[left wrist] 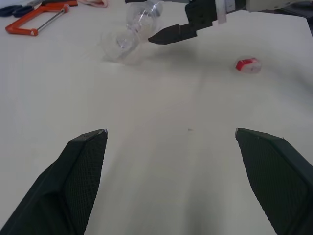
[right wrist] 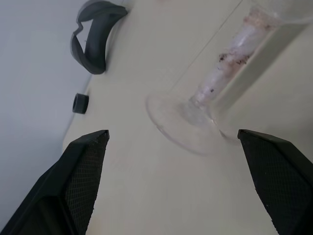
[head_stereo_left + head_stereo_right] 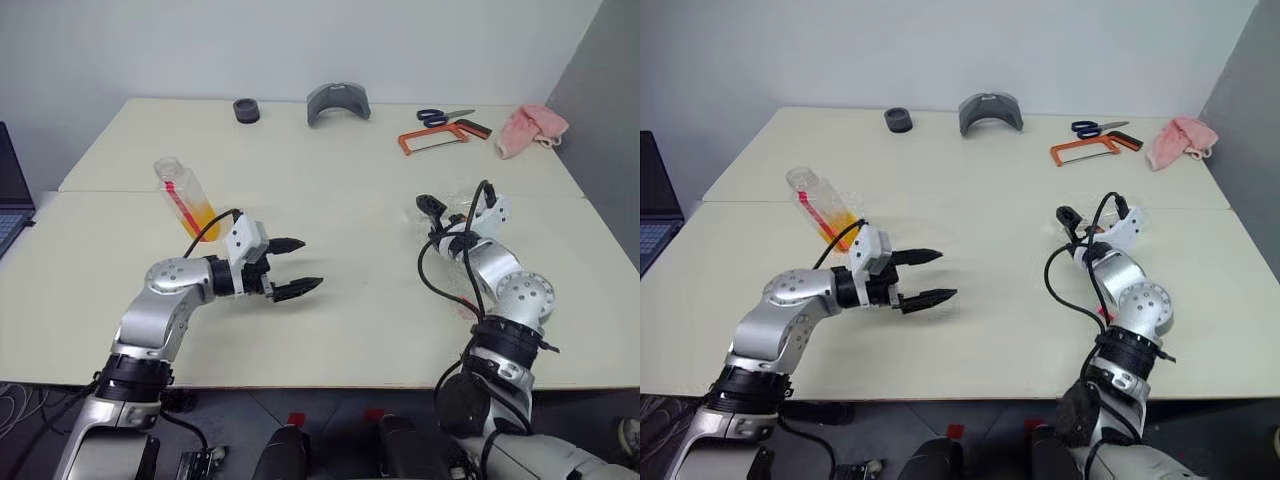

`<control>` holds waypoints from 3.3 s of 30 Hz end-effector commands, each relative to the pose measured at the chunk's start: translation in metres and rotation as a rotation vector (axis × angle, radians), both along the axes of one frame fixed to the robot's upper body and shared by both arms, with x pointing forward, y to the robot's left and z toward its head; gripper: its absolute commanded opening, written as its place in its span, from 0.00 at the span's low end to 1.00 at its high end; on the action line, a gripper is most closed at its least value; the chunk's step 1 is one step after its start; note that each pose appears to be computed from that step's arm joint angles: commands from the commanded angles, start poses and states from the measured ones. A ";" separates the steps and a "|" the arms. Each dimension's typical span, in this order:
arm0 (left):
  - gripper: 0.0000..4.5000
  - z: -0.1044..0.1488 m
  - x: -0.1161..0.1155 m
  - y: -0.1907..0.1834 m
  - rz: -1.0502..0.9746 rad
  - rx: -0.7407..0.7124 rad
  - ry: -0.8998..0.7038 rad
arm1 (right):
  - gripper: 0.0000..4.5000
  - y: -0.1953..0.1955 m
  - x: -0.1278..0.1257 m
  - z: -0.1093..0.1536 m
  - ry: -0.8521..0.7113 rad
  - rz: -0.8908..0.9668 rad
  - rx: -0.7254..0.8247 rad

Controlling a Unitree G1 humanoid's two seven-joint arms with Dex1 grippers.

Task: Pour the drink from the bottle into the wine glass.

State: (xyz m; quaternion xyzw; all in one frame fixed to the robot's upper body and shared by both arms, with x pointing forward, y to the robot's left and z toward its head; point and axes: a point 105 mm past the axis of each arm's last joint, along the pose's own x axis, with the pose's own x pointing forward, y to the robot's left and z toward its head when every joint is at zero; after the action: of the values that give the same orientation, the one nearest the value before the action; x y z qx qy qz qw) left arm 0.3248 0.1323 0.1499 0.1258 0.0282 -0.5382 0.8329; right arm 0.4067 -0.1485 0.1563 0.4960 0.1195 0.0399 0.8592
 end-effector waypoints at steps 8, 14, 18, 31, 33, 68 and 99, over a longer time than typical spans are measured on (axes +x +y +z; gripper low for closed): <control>1.00 0.013 0.001 -0.003 -0.033 0.002 -0.065 | 1.00 -0.025 0.029 -0.005 0.010 -0.163 0.086; 1.00 0.013 0.002 -0.002 -0.035 0.009 -0.068 | 1.00 -0.034 0.041 -0.017 0.032 -0.216 0.130; 1.00 0.015 0.002 -0.002 -0.042 0.008 -0.072 | 1.00 -0.030 0.049 -0.022 0.042 -0.215 0.167; 1.00 0.013 0.006 0.004 -0.044 0.031 -0.083 | 0.16 -0.030 0.062 -0.031 0.055 -0.215 0.202; 1.00 0.012 0.005 0.004 -0.041 0.030 -0.082 | 0.06 -0.023 0.063 -0.023 0.014 -0.172 0.185; 1.00 0.005 -0.009 0.057 0.261 -0.007 -0.057 | 0.06 0.152 -0.004 0.009 -0.858 0.484 -0.890; 1.00 0.026 -0.019 0.065 0.344 -0.019 -0.104 | 1.00 0.194 -0.019 -0.022 -0.918 0.713 -0.900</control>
State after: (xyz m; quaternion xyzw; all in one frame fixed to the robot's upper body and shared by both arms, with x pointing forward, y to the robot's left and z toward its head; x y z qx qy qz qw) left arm 0.3061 0.2014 0.1622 0.1301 0.0275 -0.3793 0.9157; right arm 0.3902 0.0434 0.1221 -0.0400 -0.0676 0.4609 0.8840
